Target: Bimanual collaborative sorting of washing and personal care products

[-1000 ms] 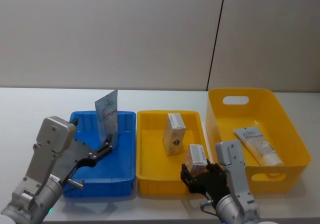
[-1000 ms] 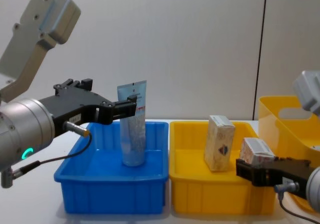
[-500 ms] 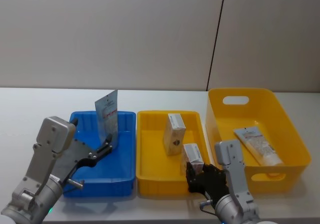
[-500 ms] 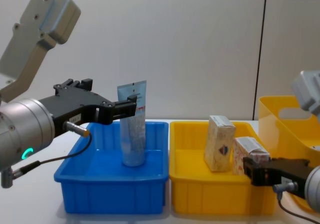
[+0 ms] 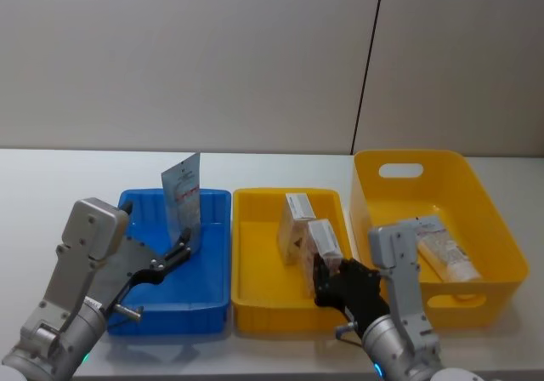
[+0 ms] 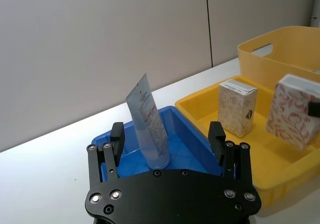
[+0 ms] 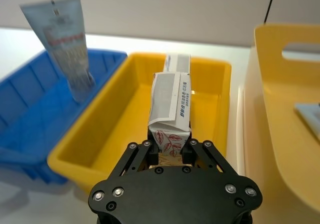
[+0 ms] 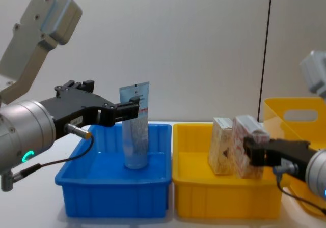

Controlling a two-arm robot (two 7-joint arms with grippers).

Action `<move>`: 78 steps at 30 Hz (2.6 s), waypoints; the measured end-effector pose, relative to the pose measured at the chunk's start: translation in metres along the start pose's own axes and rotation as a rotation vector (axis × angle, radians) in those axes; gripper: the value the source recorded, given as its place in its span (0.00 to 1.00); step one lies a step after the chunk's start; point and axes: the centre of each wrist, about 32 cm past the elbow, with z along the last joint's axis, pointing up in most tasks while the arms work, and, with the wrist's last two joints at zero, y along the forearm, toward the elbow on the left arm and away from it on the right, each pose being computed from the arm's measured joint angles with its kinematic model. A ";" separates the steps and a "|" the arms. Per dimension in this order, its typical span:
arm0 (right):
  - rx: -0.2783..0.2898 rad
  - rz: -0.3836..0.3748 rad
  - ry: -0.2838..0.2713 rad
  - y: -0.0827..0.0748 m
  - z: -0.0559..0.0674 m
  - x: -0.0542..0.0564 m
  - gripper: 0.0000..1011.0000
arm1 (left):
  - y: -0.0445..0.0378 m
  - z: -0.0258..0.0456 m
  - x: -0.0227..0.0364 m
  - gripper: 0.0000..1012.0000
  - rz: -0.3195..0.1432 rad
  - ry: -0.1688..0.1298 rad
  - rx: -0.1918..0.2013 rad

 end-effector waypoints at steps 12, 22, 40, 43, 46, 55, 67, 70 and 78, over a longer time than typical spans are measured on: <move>0.186 0.019 0.046 0.007 0.028 0.000 0.22 | 0.0000 0.0000 0.0000 0.99 0.000 0.000 0.000; 0.337 -0.026 0.080 0.007 0.065 0.011 0.22 | 0.0000 0.0000 0.0000 0.99 0.000 0.000 0.000; 0.332 -0.248 0.029 -0.015 0.094 0.050 0.21 | 0.0000 0.0000 0.0000 0.99 0.000 0.000 0.000; 0.299 -0.282 0.008 -0.018 0.095 0.055 0.22 | 0.0000 0.0000 0.0000 0.99 0.000 0.000 0.000; 0.262 -0.313 -0.013 -0.021 0.095 0.061 0.22 | 0.0000 0.0000 0.0000 0.99 0.000 0.000 0.000; 0.137 -0.364 -0.052 -0.023 0.093 0.071 0.21 | 0.0000 0.0000 0.0000 0.99 0.000 0.000 0.000; 0.014 -0.376 -0.060 -0.016 0.087 0.078 0.21 | 0.0000 0.0000 0.0000 0.99 0.000 0.000 0.000; 0.001 -0.377 -0.061 -0.015 0.087 0.079 0.26 | 0.0000 0.0000 0.0000 0.99 0.000 0.000 0.000; -0.028 -0.378 -0.061 -0.013 0.086 0.080 0.53 | 0.0000 0.0000 0.0000 0.99 0.000 0.000 0.000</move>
